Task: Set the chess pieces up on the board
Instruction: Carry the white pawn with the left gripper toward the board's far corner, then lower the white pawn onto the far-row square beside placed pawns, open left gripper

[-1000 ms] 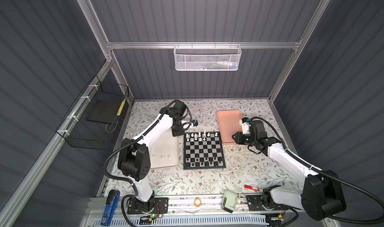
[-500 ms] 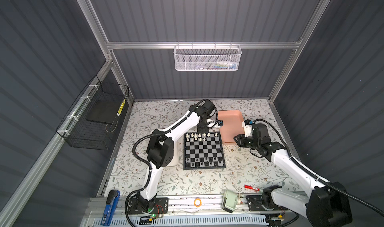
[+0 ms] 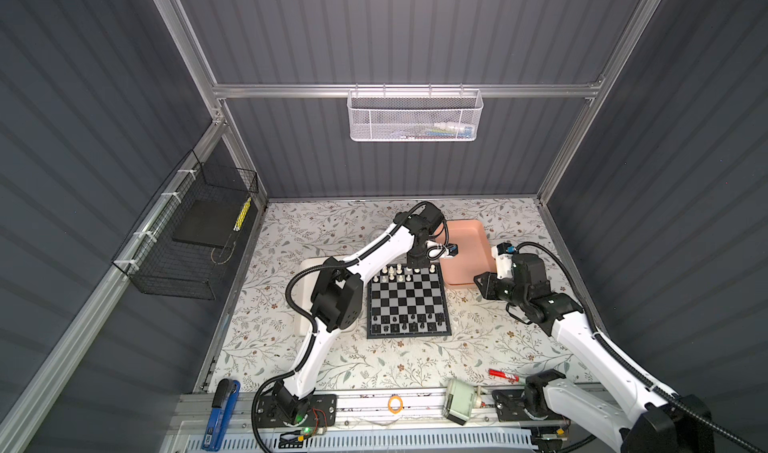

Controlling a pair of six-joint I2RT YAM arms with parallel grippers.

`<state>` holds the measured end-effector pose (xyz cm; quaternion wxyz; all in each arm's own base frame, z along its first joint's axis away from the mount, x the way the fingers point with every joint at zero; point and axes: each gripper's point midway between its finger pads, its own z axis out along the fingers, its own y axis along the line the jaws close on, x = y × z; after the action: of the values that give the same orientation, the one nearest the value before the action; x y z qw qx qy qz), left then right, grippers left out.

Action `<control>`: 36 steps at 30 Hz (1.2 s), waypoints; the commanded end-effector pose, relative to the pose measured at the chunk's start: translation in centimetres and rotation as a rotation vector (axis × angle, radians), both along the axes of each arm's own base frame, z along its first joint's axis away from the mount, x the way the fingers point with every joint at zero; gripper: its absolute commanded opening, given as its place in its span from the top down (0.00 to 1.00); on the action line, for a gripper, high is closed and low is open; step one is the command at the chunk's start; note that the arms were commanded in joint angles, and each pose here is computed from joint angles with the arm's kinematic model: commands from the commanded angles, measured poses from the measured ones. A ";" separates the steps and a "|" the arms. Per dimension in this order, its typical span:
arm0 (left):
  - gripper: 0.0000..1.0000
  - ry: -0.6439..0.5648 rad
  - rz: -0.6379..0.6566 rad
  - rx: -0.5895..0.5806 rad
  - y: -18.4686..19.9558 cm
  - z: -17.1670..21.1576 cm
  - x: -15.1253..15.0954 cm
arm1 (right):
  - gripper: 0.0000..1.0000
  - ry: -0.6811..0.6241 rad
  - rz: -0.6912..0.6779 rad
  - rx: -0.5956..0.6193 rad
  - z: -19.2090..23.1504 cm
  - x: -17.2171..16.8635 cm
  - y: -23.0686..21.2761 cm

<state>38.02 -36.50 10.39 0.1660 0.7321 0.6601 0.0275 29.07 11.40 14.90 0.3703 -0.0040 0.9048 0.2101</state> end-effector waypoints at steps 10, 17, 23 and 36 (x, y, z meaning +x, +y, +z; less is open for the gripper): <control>0.91 0.031 -0.026 0.039 -0.6 -1.7 -0.7 | 0.72 0.024 -0.010 -0.025 -1.1 -0.8 -0.5; 0.91 0.012 -0.032 0.048 -0.9 -2.0 -0.3 | 0.72 0.025 -0.011 -0.030 -1.2 -0.9 -0.6; 0.91 0.005 -0.042 0.061 -1.1 -2.3 -0.3 | 0.72 0.029 -0.013 -0.034 -1.5 -1.0 -0.7; 0.90 -0.019 -0.059 0.093 -1.1 -3.1 0.0 | 0.72 0.028 -0.013 -0.036 -1.6 -1.1 -0.8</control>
<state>38.22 -37.18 7.76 0.1461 0.7408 0.6534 0.0545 28.43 10.88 13.81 0.3624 0.0009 0.9106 0.1987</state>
